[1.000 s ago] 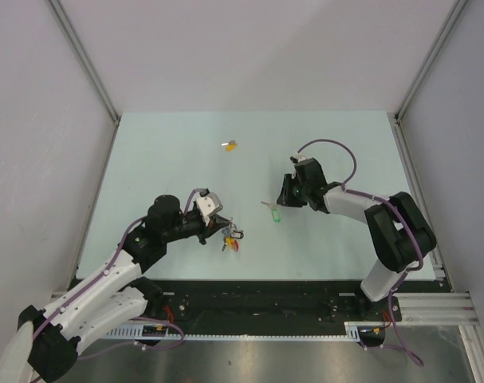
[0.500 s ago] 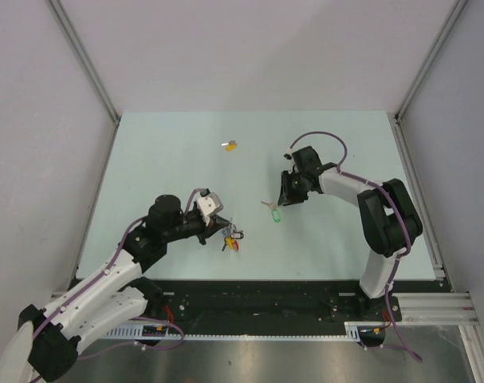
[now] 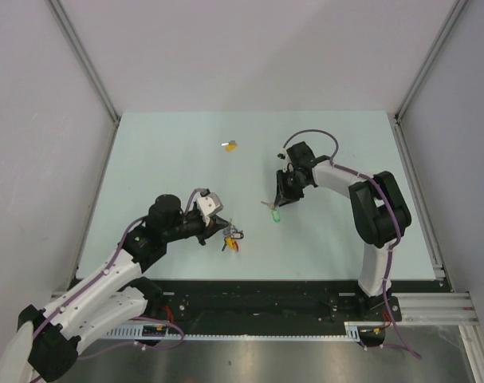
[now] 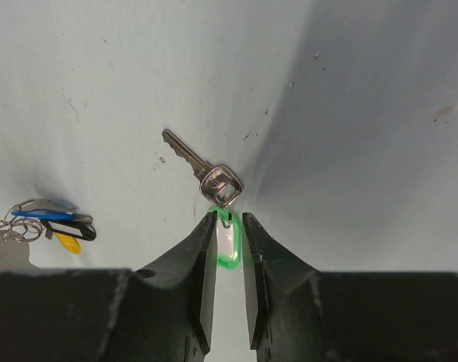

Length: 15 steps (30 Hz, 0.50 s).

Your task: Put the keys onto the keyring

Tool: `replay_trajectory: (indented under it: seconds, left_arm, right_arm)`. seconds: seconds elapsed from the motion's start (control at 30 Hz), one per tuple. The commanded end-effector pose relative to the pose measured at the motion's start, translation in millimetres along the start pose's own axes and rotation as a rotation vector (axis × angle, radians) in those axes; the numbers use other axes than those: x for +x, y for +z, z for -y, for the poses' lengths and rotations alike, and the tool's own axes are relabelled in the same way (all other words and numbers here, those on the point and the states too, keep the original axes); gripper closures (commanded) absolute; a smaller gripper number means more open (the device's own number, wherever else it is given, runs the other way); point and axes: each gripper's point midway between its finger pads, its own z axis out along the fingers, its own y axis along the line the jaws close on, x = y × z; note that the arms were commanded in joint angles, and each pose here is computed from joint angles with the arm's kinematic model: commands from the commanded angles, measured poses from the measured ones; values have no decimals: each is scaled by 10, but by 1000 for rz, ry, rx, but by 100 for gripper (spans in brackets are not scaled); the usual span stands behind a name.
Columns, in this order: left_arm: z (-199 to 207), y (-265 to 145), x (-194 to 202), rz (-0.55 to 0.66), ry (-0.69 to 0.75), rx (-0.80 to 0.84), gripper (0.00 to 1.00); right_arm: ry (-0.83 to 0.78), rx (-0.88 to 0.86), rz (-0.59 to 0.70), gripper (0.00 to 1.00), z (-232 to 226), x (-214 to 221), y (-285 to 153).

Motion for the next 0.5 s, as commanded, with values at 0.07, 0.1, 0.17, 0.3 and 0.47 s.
replay_trajectory:
  seconds: [0.07,0.1,0.17,0.3,0.47]
  left_arm:
    - [-21,-60,-328,81,35,-6,100]
    - [-14,-62,-325,80,34,-4,100]
    - [-15,-64,-322,79,32,-4,99]
    - [-14,-67,-332,82,32,-4,100]
    - [-13,-74,-339,83,35,-5,100]
  right_arm:
    - [-11,-19,-19,77,-56,-57,10]
    - [-8,-18,-22,78,-46,-53,15]
    - [-7,-17,-26,79,-49,-50,27]
    - [-8,-13,-37,80,-39,-22,54]
    - [-7,-20,-46,81,-47,-5,81]
